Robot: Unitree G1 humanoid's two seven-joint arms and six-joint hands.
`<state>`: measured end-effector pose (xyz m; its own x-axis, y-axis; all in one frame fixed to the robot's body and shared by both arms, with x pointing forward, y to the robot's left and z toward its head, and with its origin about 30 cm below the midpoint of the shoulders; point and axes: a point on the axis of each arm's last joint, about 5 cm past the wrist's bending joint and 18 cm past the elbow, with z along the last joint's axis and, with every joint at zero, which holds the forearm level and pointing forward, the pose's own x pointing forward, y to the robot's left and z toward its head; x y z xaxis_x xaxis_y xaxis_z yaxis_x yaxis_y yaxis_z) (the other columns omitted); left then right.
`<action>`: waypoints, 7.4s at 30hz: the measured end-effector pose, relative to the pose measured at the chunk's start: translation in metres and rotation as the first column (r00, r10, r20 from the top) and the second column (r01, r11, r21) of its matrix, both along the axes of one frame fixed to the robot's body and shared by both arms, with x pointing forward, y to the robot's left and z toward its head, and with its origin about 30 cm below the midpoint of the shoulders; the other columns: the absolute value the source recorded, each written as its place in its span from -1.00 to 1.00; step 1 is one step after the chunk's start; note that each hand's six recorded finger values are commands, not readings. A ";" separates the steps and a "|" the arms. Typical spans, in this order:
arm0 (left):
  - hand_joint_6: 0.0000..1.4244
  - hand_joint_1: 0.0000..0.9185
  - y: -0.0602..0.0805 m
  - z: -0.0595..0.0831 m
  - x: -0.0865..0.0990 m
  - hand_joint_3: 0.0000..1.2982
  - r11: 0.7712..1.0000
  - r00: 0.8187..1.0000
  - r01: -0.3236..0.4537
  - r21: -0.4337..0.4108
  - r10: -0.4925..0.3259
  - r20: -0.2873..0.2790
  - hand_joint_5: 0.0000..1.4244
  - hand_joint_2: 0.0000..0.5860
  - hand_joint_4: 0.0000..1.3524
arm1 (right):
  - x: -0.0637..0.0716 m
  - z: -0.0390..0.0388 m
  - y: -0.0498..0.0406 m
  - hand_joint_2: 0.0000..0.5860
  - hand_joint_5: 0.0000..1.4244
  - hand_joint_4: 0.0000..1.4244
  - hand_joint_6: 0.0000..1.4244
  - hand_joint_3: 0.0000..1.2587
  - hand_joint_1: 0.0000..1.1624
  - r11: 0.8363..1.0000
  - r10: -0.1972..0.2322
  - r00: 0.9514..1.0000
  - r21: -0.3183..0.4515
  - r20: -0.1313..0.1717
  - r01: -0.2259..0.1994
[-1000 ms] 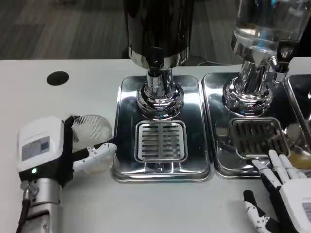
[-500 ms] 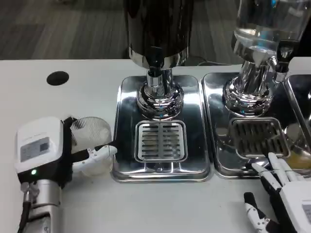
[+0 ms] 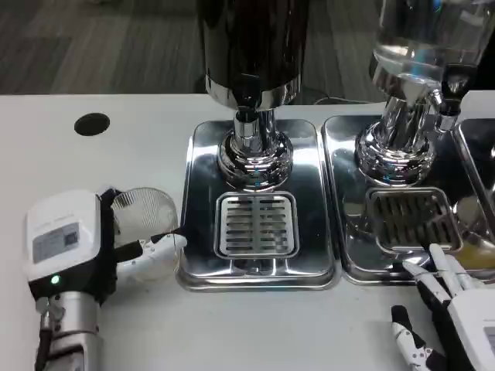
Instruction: Grasp the cup under the faucet to collect the drink, then remove the cup.
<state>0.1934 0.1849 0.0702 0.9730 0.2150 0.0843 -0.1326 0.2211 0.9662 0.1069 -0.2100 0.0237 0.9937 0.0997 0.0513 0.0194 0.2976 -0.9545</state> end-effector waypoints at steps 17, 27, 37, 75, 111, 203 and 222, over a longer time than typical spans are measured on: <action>0.82 0.49 -0.005 -0.002 -0.004 0.23 1.000 0.997 -0.002 0.019 0.000 0.083 0.26 -0.94 0.03 | -0.002 -0.0016 -0.0026 0.60 -0.87 -1.00 -0.62 -0.64 -0.75 1.000 -0.014 1.000 0.004 -0.012 0.014; 0.82 0.47 -0.011 0.002 -0.001 0.23 1.000 0.994 0.024 0.001 -0.024 0.109 0.26 -0.92 0.03 | -0.001 -0.0019 -0.0029 0.62 -0.86 -1.00 -0.62 -0.64 -0.75 1.000 -0.015 1.000 0.004 -0.013 0.015; 0.82 0.44 -0.023 0.017 0.017 0.23 0.996 0.986 0.090 0.021 -0.092 0.139 0.26 -0.91 0.03 | -0.001 -0.0017 -0.0028 0.62 -0.86 -1.00 -0.62 -0.64 -0.73 1.000 -0.015 1.000 0.007 -0.011 0.015; 0.82 0.44 -0.058 0.010 0.028 0.22 0.985 0.973 0.147 0.087 -0.160 0.165 0.25 -0.91 0.00 | 0.000 -0.0034 -0.0080 0.61 -0.86 -1.00 -0.62 -0.64 -0.70 0.999 -0.031 0.999 0.040 -0.019 0.031; 0.48 0.09 -0.081 0.000 0.041 -0.03 0.968 0.953 0.175 0.179 -0.212 0.216 0.07 -0.69 -0.27 | -0.001 -0.0033 -0.0147 0.65 -0.85 -1.00 -0.60 -0.63 -0.68 0.996 -0.049 0.999 0.075 -0.012 0.050; -0.25 -1.00 -0.064 0.063 0.008 0.07 0.914 0.811 0.386 0.121 -0.399 0.428 -0.11 -0.72 -0.05 | -0.025 0.0167 -0.0141 0.78 -1.00 -1.00 -0.98 -0.89 -0.91 0.994 -0.073 0.990 -0.068 0.117 0.081; -0.24 -1.00 -0.065 0.062 0.007 0.08 0.918 0.814 0.381 0.109 -0.389 0.430 -0.11 -0.72 -0.06 | -0.025 0.0164 -0.0137 0.78 -1.00 -1.00 -0.97 -0.88 -0.89 0.994 -0.074 0.991 -0.066 0.115 0.082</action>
<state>0.2003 0.1203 0.1320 0.8375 -0.1752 0.5176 -0.4463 0.3273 0.8329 0.0818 -0.2237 0.0401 0.9869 0.0292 0.1588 0.1485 0.2227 -0.9635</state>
